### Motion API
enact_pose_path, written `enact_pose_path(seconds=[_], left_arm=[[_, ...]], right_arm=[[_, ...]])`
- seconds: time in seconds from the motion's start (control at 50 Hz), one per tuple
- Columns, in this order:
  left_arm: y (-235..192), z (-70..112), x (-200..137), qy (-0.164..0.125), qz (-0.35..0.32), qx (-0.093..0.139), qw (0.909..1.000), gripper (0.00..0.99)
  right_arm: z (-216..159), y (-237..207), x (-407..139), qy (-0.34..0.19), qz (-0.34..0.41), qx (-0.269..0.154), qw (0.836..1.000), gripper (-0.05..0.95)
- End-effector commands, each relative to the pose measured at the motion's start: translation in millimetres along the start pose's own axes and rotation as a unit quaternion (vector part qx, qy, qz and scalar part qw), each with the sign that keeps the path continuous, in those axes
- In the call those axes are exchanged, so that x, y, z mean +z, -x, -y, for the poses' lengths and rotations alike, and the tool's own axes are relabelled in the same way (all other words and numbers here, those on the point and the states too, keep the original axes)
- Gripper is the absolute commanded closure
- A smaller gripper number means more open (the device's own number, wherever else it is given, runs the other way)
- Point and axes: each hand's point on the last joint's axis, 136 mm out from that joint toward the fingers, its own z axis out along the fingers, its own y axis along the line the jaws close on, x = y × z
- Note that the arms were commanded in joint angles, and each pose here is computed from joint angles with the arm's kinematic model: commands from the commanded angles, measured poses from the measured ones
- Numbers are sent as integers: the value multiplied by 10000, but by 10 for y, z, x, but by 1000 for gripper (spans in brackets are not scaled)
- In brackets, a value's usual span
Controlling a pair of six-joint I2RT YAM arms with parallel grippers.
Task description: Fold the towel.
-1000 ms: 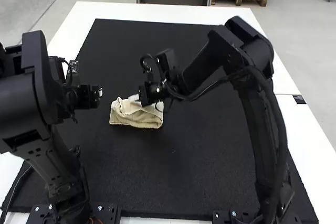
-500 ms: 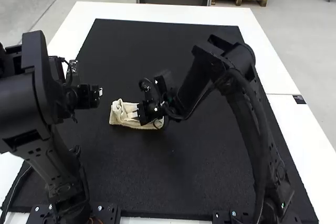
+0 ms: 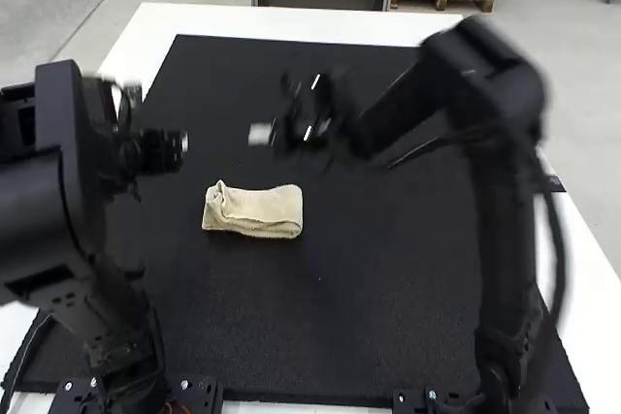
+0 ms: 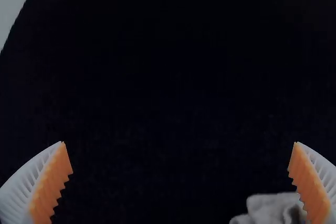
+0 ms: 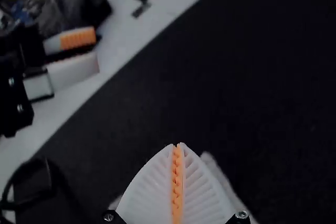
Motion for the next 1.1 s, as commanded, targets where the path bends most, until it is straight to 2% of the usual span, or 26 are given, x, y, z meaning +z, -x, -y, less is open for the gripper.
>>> enact_pose_path(seconds=[0.0,0.14,0.28,0.42,0.5,0.6,0.68,0.78,0.86,1.02,1.08], left_arm=[[656,218,-105,-236,656,-3,9976,26],[1192,621,-280,-593,1127,-147,9918,26],[1572,1027,-552,-932,1548,-199,9833,26],[1734,1018,-753,-926,1708,-239,9807,30],[1852,1110,-923,-1013,1922,-142,9760,30],[2015,1305,-1211,-1220,2358,53,9641,31],[2074,1365,-1380,-1273,2576,124,9577,31],[2155,1422,-1667,-1360,2912,46,9469,31],[2189,1456,-1955,-1376,3239,81,9360,31],[2148,1487,-2360,-1416,3784,54,9147,31],[2094,1475,-2436,-1433,3904,-37,9094,34]], right_arm=[[-130,999,-529,-125,940,-331,9949,923],[-214,1741,-1264,-398,1746,-521,9825,920],[-285,2125,-1985,-683,2314,-554,9689,920],[-436,2262,-2606,-841,2800,-456,9552,913],[-549,2299,-2917,-908,3063,-435,9466,907],[-785,2323,-3306,-959,3379,-592,9344,905],[-960,2327,-3533,-940,3613,-681,9252,903],[-1301,2286,-3797,-811,3877,-885,9139,902],[-1494,2191,-3932,-766,3945,-1038,9098,892],[-1685,1968,-4118,-832,4132,-1249,8982,890],[-1750,1866,-4165,-880,4172,-1346,8945,890]])
